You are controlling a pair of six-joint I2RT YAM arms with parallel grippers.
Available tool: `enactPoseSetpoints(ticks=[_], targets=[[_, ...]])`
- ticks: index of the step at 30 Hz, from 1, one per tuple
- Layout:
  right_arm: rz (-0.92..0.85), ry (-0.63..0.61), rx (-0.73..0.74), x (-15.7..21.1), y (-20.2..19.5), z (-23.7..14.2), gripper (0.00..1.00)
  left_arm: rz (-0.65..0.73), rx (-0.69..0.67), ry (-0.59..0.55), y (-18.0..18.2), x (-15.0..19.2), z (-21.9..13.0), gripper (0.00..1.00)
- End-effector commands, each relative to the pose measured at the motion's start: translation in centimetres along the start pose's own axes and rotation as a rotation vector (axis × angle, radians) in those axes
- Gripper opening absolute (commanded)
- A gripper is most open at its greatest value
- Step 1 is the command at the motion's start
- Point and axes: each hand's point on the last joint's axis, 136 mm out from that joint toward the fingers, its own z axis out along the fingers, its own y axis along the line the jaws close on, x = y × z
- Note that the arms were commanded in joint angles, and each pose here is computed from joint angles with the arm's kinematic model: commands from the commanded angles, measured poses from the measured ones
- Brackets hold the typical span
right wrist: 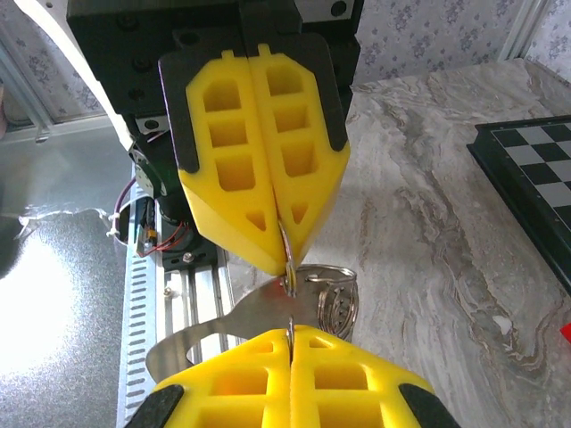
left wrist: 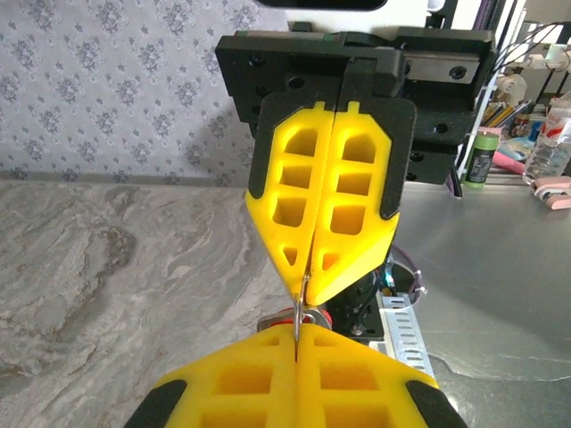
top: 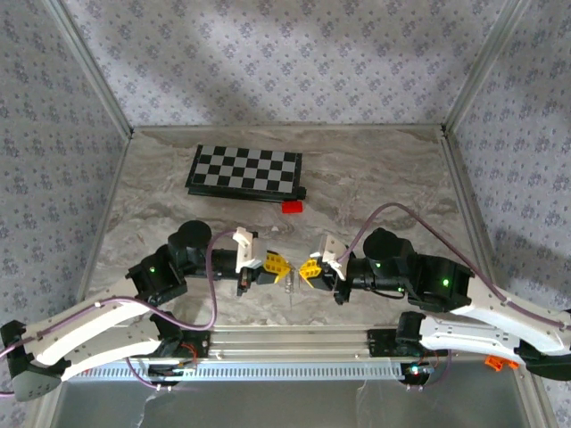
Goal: Put the keys on the keyring
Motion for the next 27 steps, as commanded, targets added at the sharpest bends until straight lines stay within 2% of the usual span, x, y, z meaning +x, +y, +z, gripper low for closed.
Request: enactPoseSetpoints(ticks=[1, 27], targets=[[0.004, -0.059, 0.02, -1.76, -0.3, -0.73, 0.0, 0.046, -0.01, -0.043, -0.03, -1.61, -0.13, 0.0], [-0.011, -0.059, 0.061, -1.79, -1.09, 0.01, 0.0, 0.04, -0.015, -0.033, 0.15, -1.35, 0.17, 0.0]])
